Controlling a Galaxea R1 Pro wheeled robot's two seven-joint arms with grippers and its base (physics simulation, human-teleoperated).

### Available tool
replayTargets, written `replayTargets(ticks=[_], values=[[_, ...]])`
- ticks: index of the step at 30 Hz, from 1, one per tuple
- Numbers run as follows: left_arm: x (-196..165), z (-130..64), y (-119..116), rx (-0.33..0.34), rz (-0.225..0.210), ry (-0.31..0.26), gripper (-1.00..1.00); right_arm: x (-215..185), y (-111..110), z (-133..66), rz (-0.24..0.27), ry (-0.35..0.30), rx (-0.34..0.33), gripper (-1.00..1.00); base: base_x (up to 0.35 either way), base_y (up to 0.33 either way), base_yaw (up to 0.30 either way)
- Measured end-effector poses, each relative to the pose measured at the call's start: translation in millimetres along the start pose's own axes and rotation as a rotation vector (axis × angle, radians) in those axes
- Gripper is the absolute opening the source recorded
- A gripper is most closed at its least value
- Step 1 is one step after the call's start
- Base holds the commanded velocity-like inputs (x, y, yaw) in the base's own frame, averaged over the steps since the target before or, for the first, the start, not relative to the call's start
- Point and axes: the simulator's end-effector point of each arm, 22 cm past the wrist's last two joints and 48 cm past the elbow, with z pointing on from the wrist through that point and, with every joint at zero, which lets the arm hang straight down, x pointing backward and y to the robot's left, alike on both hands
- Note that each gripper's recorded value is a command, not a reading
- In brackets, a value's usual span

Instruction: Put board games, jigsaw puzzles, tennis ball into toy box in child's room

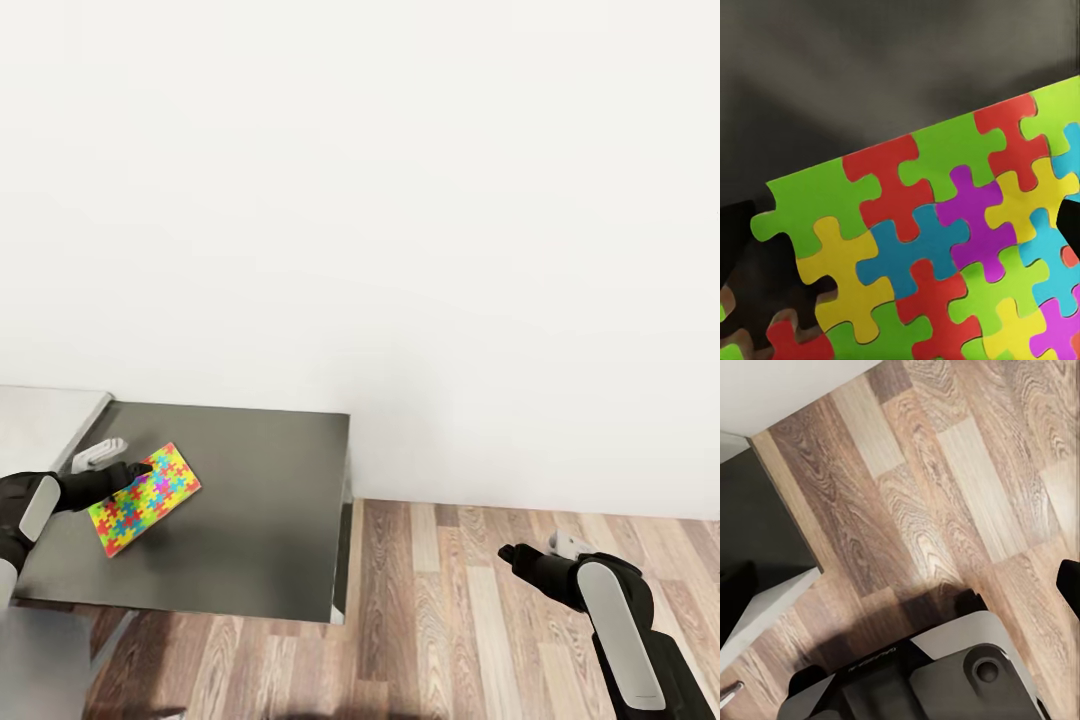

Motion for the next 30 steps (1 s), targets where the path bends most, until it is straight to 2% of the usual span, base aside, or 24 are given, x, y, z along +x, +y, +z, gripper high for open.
replayTargets(ticks=[24, 30], values=[[0.0, 0.0, -0.1, -0.001, 0.004, 0.000, 1.00, -0.1, 1.4, -0.2, 0.002, 0.001, -0.006, 1.00, -0.013, -0.183, 0.000], [0.0, -0.1, -0.2, 0.000, 0.002, 0.000, 1.00, 0.0, 1.6, -0.1, 0.003, 0.001, -0.007, 1.00, 0.000, -0.101, 0.000]])
